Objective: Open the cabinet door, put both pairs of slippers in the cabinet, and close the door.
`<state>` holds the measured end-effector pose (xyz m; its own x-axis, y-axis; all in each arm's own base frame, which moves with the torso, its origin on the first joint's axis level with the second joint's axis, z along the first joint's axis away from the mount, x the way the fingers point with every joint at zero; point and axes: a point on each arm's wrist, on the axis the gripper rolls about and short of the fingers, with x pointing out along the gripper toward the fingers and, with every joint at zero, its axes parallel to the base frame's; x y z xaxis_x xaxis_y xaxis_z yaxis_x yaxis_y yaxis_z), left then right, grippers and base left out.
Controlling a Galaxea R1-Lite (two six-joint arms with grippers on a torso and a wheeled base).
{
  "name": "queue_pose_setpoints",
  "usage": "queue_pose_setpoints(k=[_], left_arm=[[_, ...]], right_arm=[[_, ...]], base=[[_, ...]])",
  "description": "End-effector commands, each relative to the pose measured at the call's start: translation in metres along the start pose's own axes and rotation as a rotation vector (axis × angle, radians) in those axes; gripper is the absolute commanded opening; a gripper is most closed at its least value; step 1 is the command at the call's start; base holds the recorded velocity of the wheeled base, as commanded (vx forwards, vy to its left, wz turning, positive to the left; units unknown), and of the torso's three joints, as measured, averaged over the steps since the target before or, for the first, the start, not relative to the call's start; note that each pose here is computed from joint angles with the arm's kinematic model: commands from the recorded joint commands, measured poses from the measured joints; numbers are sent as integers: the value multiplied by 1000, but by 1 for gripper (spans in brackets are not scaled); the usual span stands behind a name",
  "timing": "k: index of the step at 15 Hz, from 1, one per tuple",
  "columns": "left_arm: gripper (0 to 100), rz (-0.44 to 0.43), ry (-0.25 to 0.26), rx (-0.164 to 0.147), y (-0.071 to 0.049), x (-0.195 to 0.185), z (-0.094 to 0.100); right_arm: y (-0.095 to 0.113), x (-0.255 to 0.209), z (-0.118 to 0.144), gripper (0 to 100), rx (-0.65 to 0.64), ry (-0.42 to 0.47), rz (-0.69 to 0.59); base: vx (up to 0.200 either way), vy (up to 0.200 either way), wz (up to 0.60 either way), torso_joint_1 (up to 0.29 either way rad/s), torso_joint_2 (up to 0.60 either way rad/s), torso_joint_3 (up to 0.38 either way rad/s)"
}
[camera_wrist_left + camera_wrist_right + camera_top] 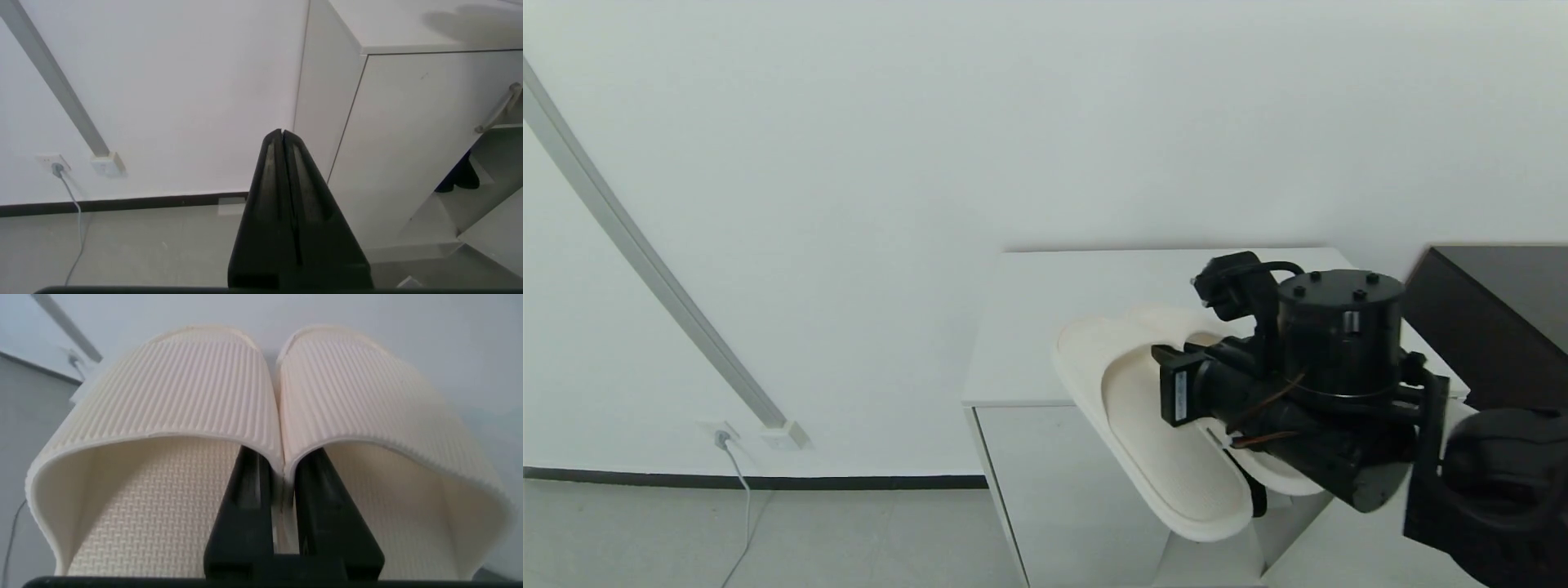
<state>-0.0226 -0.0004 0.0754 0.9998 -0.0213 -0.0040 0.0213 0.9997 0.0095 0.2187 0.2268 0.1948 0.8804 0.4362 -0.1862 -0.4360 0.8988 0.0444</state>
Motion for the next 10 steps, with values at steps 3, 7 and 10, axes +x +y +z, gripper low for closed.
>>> queue_pose_setpoints(k=[3,7,10], left_arm=[[0,1,1,-3,0,0,0],[0,0,1,0,0,0,0],[0,0,1,-2,0,0,0]], right_arm=[[-9,-41,4,0,-13,-23,71],[-10,-42,3,0,-11,-19,71],[-10,-41,-1,0,-17,-5,68]], base=[[0,0,0,0,0,0],[0,0,0,0,0,0],[0,0,0,0,0,0]])
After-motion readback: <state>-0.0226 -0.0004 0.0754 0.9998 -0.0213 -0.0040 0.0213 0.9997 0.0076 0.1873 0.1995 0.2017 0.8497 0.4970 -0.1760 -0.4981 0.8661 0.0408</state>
